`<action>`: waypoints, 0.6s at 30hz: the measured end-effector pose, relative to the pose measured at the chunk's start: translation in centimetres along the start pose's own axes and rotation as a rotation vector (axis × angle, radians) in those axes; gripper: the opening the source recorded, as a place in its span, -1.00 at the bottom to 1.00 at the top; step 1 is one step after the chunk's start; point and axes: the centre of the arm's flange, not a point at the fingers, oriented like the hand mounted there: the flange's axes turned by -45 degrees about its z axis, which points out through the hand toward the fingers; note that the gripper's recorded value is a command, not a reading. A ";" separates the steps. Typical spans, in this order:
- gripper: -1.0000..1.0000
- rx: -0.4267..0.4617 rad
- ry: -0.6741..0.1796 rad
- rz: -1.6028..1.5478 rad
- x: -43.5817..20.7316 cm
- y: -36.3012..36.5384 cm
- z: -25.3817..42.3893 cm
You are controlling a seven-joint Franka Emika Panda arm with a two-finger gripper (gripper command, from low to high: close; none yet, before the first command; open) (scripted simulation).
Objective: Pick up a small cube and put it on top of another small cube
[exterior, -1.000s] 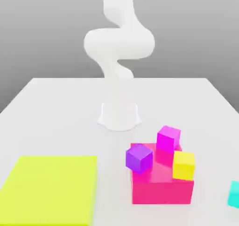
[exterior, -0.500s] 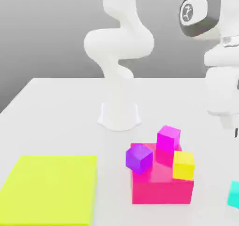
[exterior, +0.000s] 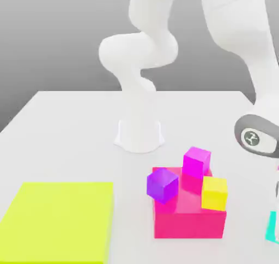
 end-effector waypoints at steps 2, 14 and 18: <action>-1.00 0.000 0.000 0.000 0.0 0.0 0.0; -1.00 0.003 0.048 0.266 -2.4 3.8 -11.1; -1.00 0.013 0.079 0.561 -6.7 7.1 -15.5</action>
